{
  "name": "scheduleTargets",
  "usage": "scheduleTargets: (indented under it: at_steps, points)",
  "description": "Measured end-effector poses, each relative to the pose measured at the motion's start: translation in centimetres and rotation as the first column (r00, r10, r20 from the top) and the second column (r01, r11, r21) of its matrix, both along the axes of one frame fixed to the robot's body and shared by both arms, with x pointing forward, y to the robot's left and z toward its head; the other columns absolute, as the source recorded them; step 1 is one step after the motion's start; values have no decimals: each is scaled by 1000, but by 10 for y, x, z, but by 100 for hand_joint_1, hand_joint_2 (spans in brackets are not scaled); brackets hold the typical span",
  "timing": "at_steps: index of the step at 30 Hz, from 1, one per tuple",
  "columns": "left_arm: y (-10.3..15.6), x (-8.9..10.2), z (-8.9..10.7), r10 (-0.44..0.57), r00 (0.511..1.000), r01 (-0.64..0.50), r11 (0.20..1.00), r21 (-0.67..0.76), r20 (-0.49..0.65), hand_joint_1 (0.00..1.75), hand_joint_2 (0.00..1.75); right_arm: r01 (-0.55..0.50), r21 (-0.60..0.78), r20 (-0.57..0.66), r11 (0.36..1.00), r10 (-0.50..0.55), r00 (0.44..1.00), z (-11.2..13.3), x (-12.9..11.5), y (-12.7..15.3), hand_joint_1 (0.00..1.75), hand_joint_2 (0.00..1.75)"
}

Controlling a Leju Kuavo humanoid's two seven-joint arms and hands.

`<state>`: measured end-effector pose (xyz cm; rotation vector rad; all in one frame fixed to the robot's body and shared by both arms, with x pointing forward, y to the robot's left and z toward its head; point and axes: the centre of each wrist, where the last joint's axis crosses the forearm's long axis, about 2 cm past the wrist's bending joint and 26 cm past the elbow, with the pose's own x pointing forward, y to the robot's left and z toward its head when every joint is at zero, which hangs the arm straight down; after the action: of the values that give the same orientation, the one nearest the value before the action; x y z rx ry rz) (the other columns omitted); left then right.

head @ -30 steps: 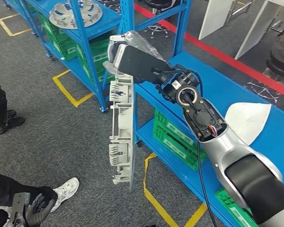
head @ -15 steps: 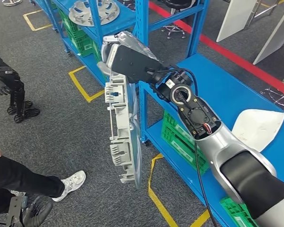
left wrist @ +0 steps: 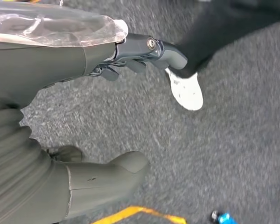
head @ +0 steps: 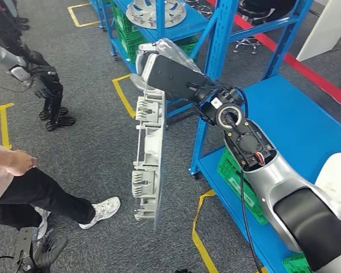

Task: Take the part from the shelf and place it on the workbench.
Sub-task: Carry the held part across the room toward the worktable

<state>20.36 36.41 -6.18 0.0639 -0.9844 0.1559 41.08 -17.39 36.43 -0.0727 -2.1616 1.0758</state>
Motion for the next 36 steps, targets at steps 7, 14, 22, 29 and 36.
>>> scheduleTargets:
  at_steps: [7, 14, 22, 29, 36]
  points:
    - [-2, -3, -2, -1, 1000, 1, 1000, -4, -6, 0, 175, -1, 1, 7, 1000, 1, 1000, 2, 0, 0, 175, 175]
    - [-1, -3, -1, 0, 1000, 0, 1000, -1, -6, 0, 175, 1, 3, 6, 1000, -1, 1000, 1, 0, 0, 175, 175]
    - [-1, -1, 0, 0, 1000, 0, 1000, -1, -3, 0, 175, 2, 7, 12, 1000, -2, 1000, 2, 1, -1, 175, 175]
    - [-2, 1, 0, 0, 1000, 0, 1000, -1, -2, 0, 175, 4, 5, 3, 1000, -4, 1000, -3, 1, -3, 175, 175]
    - [-4, -1, -1, 0, 1000, 0, 1000, -4, -6, 0, 175, -1, 13, 8, 1000, 1, 1000, -1, 1, -3, 175, 175]
